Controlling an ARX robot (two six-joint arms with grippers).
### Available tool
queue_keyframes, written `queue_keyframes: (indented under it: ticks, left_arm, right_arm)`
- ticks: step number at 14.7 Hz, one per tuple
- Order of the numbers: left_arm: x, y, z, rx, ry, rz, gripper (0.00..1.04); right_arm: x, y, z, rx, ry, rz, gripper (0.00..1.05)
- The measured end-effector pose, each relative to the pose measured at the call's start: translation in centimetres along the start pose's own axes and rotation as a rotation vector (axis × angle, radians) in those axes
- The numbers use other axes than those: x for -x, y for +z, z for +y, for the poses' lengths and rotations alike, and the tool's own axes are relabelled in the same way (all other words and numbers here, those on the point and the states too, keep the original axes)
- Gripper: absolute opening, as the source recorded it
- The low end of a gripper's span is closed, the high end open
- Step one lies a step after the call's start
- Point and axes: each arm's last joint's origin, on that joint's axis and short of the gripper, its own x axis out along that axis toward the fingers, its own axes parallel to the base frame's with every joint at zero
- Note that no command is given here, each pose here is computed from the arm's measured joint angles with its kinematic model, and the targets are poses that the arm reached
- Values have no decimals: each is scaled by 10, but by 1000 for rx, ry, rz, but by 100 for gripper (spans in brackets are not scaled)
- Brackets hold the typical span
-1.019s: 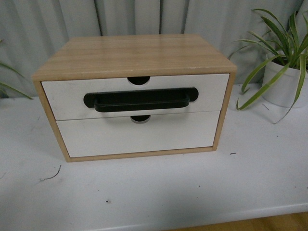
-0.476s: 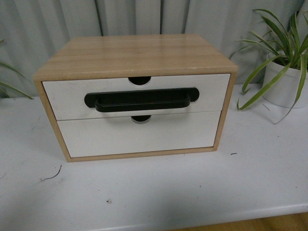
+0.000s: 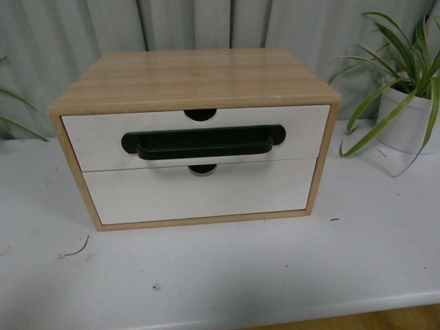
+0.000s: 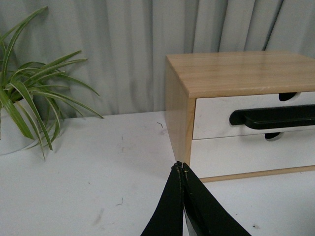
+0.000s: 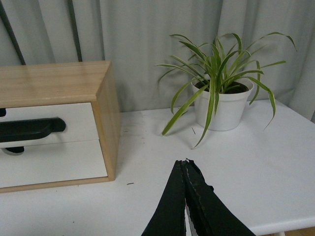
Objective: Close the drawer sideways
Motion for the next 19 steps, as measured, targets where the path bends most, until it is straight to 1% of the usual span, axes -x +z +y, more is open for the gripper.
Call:
queue_keyframes:
  ticks: [3, 4, 5, 8, 9, 15, 17, 18, 19]
  left_arm:
    - [0, 0, 0, 0, 0, -2, 2]
    - [0, 0, 0, 0, 0, -2, 2]
    - [0, 0, 0, 0, 1, -1, 2]
    - [0, 0, 0, 0, 0, -2, 2]
    - [0, 0, 0, 0, 0, -2, 3]
    - [0, 0, 0, 0, 0, -2, 72]
    - [0, 0, 0, 0, 0, -2, 88]
    - [0, 0, 0, 0, 0, -2, 100]
    - [0, 0, 0, -1, 0, -2, 98]
  right_arm:
    - [3, -1, 0, 0, 0, 3, 2]
    - [8, -6, 0, 0, 0, 49, 2]
    - [14, -2, 0, 0, 0, -1, 2]
    - [14, -3, 0, 1, 0, 10, 2]
    - [14, -3, 0, 2, 0, 8, 6]
    - [14, -3, 0, 2, 0, 8, 75]
    - [14, -3, 0, 2, 0, 8, 91]
    - [14, -3, 0, 2, 0, 8, 100]
    - [14, -3, 0, 2, 0, 8, 97]
